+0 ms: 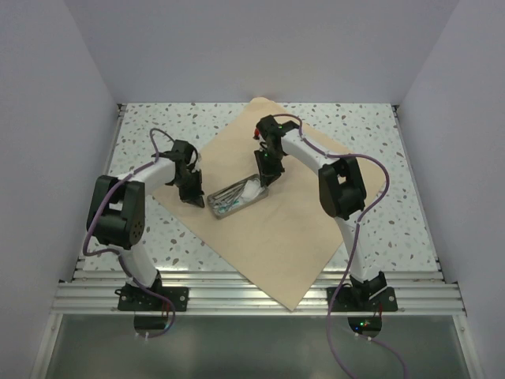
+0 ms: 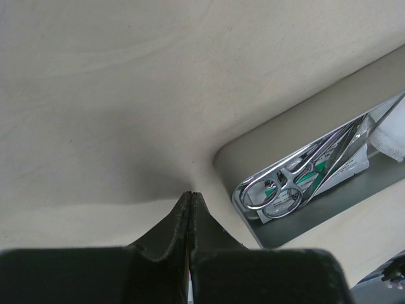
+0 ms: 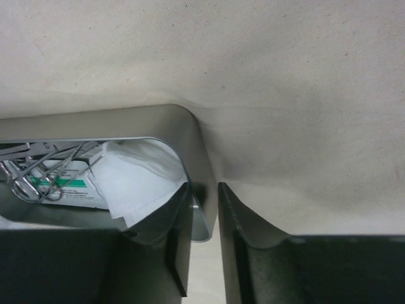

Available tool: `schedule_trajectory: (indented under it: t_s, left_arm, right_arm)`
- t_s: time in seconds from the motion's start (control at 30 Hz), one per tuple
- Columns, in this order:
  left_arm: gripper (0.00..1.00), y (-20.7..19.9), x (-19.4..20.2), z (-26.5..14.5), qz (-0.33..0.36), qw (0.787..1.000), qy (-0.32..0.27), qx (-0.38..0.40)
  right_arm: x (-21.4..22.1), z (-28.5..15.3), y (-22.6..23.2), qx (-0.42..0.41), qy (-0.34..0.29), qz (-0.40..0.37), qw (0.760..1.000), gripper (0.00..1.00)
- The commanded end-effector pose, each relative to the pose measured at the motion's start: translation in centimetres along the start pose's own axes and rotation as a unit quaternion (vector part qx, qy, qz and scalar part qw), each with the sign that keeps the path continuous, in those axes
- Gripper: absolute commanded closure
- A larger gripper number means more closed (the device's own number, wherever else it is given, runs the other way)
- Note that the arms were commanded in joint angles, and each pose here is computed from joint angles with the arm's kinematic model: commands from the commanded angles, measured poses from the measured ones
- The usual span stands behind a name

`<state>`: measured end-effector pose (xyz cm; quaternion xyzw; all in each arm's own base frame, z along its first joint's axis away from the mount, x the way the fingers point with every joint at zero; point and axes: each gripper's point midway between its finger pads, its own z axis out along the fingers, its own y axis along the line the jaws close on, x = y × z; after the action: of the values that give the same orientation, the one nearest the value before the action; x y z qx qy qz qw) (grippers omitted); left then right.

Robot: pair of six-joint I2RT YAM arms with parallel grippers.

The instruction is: Prepare the surgical pack

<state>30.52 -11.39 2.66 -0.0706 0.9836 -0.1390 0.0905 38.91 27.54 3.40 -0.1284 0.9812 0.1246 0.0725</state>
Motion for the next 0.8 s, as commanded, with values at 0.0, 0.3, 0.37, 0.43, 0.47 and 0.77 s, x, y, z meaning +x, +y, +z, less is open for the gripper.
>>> schedule_trajectory:
  t_s: [0.0,0.3,0.37,0.43,0.47,0.77]
  left_arm:
    - [1.00,-3.0,-2.3,0.1,0.013,0.999,-0.019,0.036]
    - [1.00,-7.5,-4.2,-0.2,0.042,0.997,-0.023,0.057]
    - [1.00,-8.5,-4.4,0.0,0.048,0.997,-0.022,0.062]
    - [1.00,-9.4,-4.7,0.0,0.053,0.996,-0.022,0.067]
    - [1.00,-9.7,-4.3,0.5,0.057,0.996,-0.014,0.067]
    - [1.00,-11.7,-4.4,2.4,0.070,0.995,0.004,0.072]
  right_arm:
    - [-0.1,-0.1,0.1,0.006,-0.009,0.014,1.000,0.77]
    - [2.2,-2.9,-1.2,0.036,-0.020,0.062,0.997,1.00]
    - [3.0,-3.5,-2.3,0.047,-0.015,0.073,0.996,1.00]
    - [4.0,-4.3,-3.6,0.050,-0.012,0.091,0.995,1.00]
    - [4.2,-4.6,-4.0,0.050,-0.013,0.094,0.994,1.00]
    - [5.8,-7.2,-7.8,0.093,-0.022,0.095,0.991,1.00]
